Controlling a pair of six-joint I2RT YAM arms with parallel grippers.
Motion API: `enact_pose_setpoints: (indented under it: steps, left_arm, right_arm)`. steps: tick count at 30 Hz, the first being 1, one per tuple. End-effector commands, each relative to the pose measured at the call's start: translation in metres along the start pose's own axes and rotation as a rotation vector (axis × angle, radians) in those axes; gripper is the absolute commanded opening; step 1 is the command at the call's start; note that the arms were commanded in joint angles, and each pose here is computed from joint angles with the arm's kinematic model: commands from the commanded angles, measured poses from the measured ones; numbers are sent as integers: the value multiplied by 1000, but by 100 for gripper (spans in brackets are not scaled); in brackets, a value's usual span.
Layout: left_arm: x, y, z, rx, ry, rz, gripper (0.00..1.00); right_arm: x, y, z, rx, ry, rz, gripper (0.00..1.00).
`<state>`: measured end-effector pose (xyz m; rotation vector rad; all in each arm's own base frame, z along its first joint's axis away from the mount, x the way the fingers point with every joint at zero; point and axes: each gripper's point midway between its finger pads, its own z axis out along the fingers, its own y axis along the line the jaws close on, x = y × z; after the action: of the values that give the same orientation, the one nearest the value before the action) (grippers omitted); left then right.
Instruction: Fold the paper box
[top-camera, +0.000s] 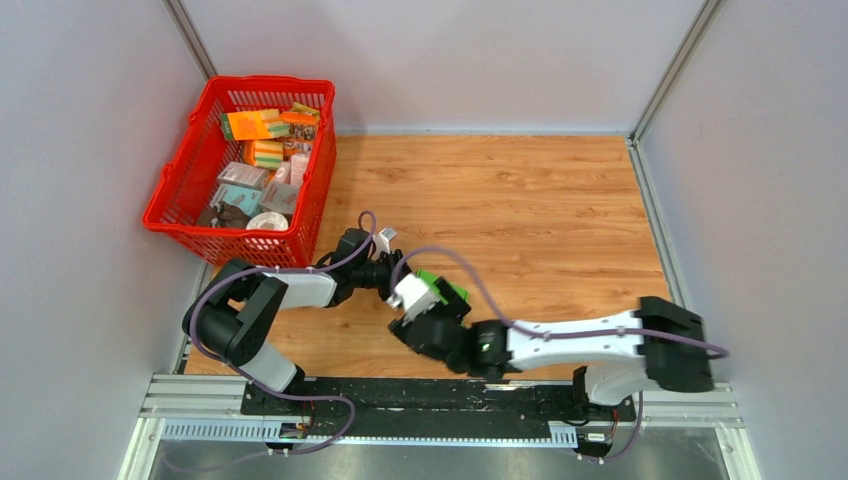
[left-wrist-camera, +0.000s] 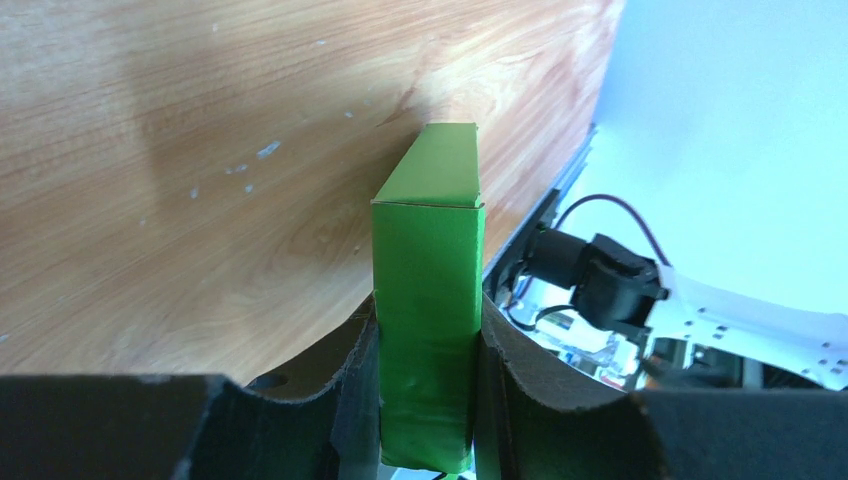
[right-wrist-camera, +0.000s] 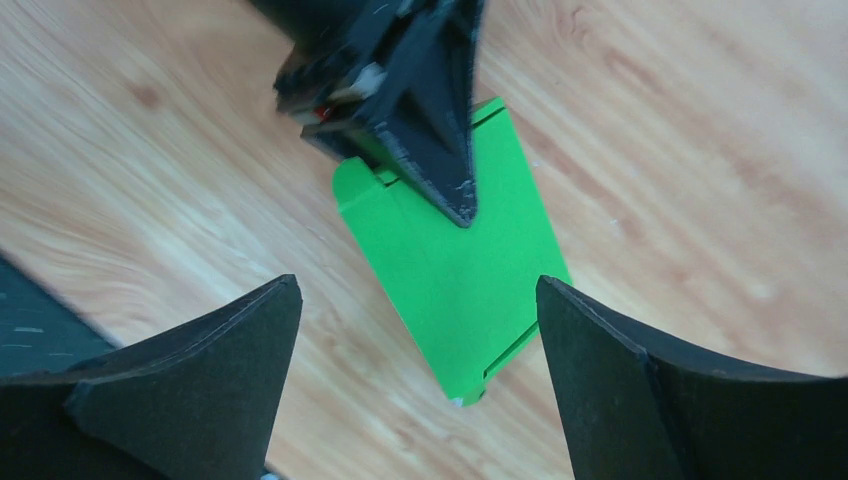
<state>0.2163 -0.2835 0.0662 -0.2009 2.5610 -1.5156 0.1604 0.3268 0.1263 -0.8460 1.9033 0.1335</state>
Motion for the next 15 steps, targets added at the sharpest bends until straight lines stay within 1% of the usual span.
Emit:
enact_pose_setpoints:
  steps: [1, 4, 6, 7, 12, 15]
  left_arm:
    - [-2, -19, -2, 106, -5, -18, 29]
    - [-1, -21, -3, 128, 2, -25, 29]
    - [0, -24, -4, 140, 6, -26, 29]
    - [1, -25, -4, 148, 11, -27, 29]
    - [5, -28, -6, 164, 27, -25, 29]
    - [8, -27, -8, 170, 34, -16, 29]
  right_arm:
    - [5, -19, 10, 320, -28, -386, 89]
    - [14, -11, 19, 303, -24, -397, 87]
    - [20, -12, 22, 328, -20, -426, 85]
    - [23, -16, 25, 374, -17, -443, 84]
    - [23, -26, 25, 493, -30, -469, 82]
    - [22, -27, 25, 509, -34, -463, 79]
